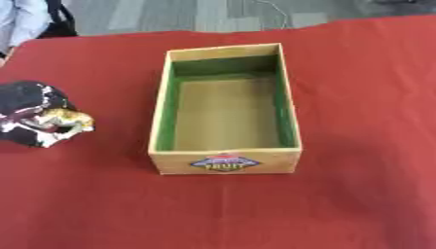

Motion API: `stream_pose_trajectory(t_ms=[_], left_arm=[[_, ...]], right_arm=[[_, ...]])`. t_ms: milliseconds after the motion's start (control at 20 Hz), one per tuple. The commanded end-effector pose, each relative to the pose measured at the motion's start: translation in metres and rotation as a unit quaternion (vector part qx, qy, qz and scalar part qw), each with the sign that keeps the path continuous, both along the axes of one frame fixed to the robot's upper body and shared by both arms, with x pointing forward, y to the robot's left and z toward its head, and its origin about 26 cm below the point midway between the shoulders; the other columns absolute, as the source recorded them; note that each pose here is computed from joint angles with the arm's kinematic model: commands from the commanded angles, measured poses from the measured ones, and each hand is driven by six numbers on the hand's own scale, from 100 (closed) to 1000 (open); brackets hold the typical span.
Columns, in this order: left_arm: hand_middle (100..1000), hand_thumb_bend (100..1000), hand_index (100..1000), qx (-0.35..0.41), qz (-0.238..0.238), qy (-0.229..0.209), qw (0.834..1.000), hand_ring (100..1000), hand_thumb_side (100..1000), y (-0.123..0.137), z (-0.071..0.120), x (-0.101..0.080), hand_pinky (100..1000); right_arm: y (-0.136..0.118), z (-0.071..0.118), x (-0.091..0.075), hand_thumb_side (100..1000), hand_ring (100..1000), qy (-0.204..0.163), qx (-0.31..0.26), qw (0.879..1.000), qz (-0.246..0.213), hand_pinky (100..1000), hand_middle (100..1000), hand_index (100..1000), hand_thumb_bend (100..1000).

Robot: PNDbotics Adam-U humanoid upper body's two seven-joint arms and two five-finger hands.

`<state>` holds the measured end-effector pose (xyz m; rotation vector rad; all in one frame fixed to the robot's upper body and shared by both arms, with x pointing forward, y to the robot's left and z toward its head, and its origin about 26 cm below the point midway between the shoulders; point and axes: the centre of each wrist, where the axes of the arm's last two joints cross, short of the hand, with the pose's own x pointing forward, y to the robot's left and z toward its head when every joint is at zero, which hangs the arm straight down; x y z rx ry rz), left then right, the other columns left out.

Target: Pick up objects on the table and place them in the box.

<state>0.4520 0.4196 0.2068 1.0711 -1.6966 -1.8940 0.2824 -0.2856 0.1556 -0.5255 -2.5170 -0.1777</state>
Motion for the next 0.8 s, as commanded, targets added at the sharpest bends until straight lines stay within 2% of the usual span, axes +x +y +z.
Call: stream_pose_trajectory(t_ms=[50,300,500,550,600,800], left_arm=[[336,100,296,-0.018,0.003,-0.033,0.999,518,444,0.011,0.021,-0.005,580],[331,100,266,-0.036,-0.009,-0.050,0.998,517,464,0.006,0.032,-0.003,581],[347,100,261,-0.048,-0.030,-0.083,0.995,522,476,-0.007,0.057,0.000,589],[352,100,259,-0.052,-0.038,-0.096,0.993,524,686,-0.012,0.065,0.001,592],[351,100,259,-0.055,-0.047,-0.108,0.991,525,486,-0.018,0.073,0.002,595],[355,100,253,-0.063,-0.090,-0.157,0.981,529,498,-0.052,0.103,0.007,604]], right_arm=[[-0.003,0.004,-0.001,442,565,-0.006,0.001,1.000,-0.001,908,387,758,100],[-0.003,0.004,-0.001,442,566,-0.006,0.001,1.000,-0.001,909,388,758,100],[-0.004,0.004,-0.002,440,566,-0.006,0.001,1.000,-0.002,909,389,758,100],[-0.004,0.004,-0.002,455,566,-0.006,0.001,1.000,-0.002,909,390,758,100],[-0.005,0.004,-0.002,438,566,-0.006,0.002,1.000,-0.002,908,390,758,100],[-0.006,0.006,-0.001,435,566,-0.009,0.003,1.000,0.001,907,392,757,100]])
